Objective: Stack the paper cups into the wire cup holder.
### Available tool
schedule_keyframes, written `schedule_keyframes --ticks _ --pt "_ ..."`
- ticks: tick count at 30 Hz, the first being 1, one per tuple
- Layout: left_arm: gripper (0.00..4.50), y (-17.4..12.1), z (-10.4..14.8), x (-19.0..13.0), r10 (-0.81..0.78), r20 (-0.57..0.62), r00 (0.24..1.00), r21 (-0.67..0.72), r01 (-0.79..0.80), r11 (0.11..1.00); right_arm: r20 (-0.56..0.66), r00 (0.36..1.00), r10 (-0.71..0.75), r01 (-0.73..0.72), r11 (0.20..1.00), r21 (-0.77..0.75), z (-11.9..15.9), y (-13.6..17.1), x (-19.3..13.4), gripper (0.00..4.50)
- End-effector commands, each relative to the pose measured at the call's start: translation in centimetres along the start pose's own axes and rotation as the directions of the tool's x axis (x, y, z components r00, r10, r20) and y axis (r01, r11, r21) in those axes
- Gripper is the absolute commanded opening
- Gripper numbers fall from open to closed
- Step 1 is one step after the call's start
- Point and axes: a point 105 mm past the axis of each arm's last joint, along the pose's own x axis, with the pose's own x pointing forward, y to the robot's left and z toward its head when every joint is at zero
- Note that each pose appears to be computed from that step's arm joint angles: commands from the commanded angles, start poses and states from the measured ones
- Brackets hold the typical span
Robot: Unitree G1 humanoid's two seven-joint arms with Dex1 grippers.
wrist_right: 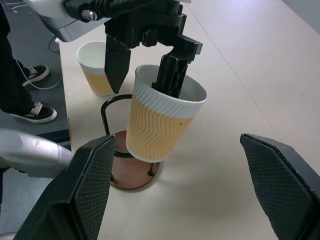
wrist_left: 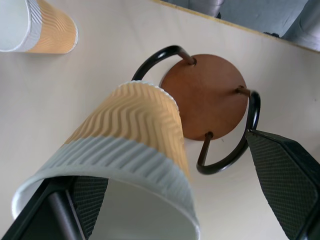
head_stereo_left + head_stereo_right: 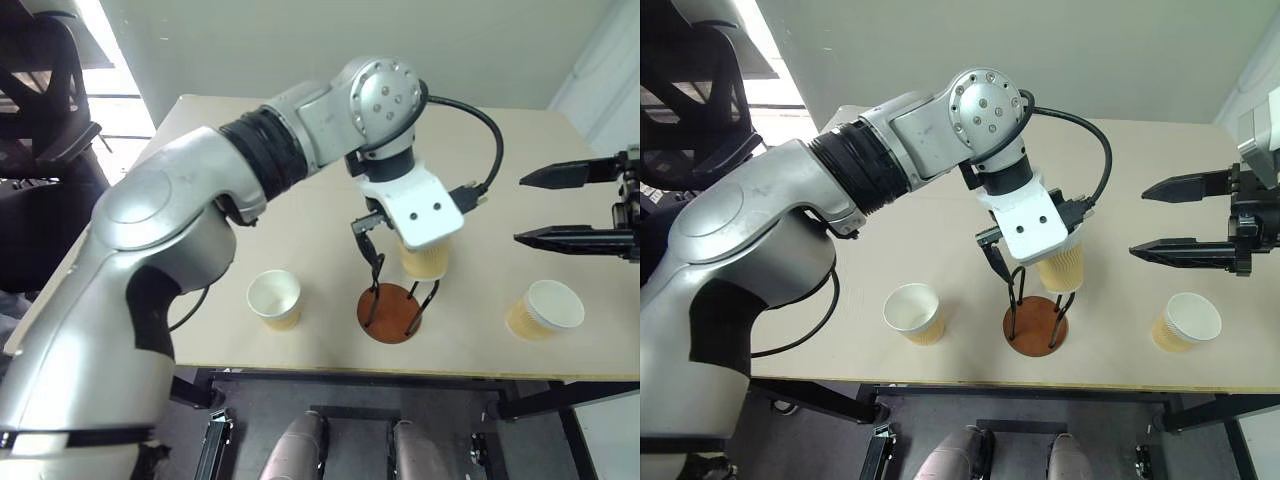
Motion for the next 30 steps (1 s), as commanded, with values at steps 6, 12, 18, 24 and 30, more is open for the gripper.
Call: schedule_keyframes --ticks 6,12,18,24,30 --pt "4.08 0.7 1.2 -1.2 0.009 0.012 1.0 0.025 -0.009 1.0 -0.001 0.999 -0.035 0.035 0.998 -0.048 0.9 -0.1 -0.9 4.06" --pt "2.17 0.3 1.3 -1.2 -0.009 0.018 1.0 0.007 0.009 1.0 0.0 0.999 -0.038 0.038 0.998 -0.049 0.9 -0.2 -0.9 4.06" --pt "0.03 0.1 1.1 -1.7 -0.014 -0.007 1.0 0.008 0.014 1.0 -0.001 0.999 -0.039 0.039 0.998 -0.049 1.0 -0.3 -1.0 4.06" --pt "0.03 -0.7 1.2 -2.0 -0.073 -0.04 0.997 0.017 0.074 0.997 -0.006 0.999 -0.04 0.04 0.998 -0.048 0.9 -0.4 -1.1 4.06" --pt "0.03 -0.8 1.9 -2.3 -0.107 -0.048 0.993 0.038 0.109 0.993 -0.007 0.999 -0.046 0.046 0.998 -0.044 1.0 -0.3 -1.2 4.06"
